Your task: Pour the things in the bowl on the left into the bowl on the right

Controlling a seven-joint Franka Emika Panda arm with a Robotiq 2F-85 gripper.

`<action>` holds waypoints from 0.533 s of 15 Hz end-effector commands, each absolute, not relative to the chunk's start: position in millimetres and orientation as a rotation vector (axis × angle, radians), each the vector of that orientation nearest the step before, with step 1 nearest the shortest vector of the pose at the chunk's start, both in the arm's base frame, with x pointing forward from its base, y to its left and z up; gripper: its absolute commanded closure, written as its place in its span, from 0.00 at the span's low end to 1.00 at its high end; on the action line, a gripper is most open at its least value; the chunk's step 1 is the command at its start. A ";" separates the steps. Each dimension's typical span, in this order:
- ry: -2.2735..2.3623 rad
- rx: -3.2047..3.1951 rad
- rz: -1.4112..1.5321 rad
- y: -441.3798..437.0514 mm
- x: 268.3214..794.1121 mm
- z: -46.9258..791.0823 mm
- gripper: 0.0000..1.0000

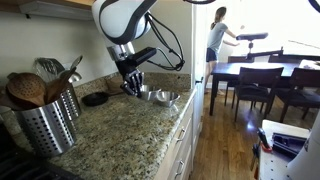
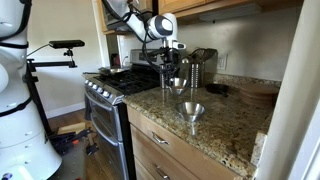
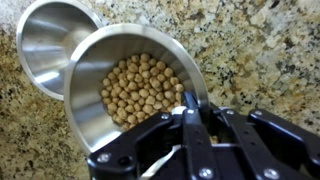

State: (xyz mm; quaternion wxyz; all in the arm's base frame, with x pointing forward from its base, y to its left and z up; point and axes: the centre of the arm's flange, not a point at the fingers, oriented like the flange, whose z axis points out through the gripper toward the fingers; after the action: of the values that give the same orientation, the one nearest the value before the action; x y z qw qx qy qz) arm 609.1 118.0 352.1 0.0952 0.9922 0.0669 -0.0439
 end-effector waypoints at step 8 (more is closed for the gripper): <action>0.200 3.038 -0.131 79.8 581.4 362.9 0.96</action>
State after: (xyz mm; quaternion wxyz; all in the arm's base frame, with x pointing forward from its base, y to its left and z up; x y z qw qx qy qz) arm 598.4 90.4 356.9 0.0666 0.9945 0.0611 -0.0530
